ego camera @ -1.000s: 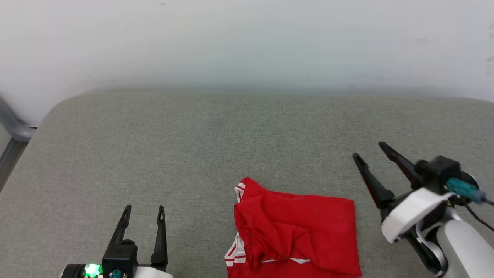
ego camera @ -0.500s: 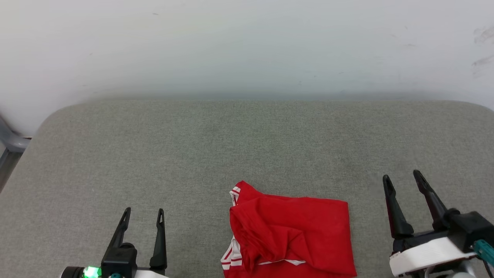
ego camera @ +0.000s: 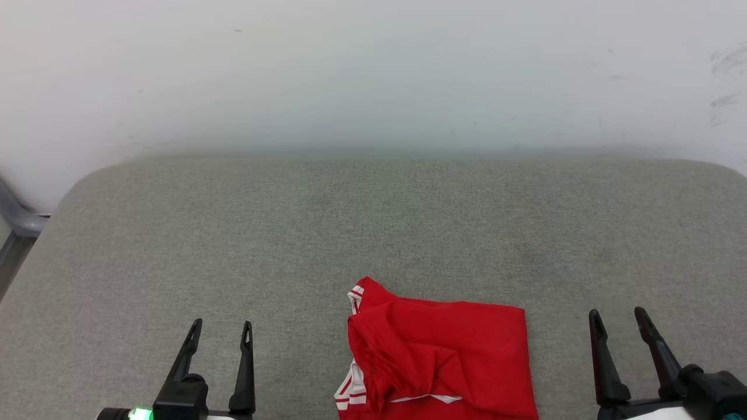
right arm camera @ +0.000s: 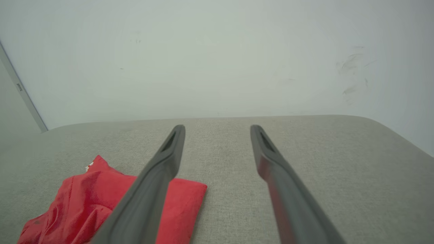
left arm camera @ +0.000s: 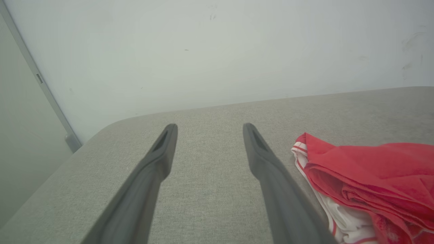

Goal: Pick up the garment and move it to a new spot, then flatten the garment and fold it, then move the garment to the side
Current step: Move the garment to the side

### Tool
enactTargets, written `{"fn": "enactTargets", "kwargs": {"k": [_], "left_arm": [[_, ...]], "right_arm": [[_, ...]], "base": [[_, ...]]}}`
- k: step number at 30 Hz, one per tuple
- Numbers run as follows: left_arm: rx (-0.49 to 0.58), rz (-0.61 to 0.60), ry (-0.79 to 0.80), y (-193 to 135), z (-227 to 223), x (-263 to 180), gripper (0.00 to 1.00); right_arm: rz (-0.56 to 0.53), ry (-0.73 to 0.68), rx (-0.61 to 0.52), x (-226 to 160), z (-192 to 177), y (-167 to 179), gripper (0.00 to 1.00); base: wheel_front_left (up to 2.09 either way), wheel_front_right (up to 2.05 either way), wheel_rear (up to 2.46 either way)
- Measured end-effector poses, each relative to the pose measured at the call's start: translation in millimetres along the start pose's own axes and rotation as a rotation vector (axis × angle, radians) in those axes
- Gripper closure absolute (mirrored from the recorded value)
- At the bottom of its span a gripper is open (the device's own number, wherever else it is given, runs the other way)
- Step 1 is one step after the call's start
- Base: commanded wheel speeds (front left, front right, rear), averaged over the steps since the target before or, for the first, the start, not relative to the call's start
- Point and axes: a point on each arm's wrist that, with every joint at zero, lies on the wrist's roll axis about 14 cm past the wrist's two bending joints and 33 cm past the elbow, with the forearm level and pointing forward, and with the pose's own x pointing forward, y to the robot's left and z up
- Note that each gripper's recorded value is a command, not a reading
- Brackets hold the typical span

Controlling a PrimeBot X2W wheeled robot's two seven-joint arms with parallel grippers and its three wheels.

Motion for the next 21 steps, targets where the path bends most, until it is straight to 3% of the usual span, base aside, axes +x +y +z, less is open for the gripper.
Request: {"fn": "enactTargets", "kwargs": {"k": [21], "left_arm": [[-0.006, 0.005, 0.026, 1, -8, -5, 0.0]], "right_arm": [[0.015, 0.053, 0.02, -8, -17, 7, 0.0]], "base": [[0.0, 0.0, 0.0]]}}
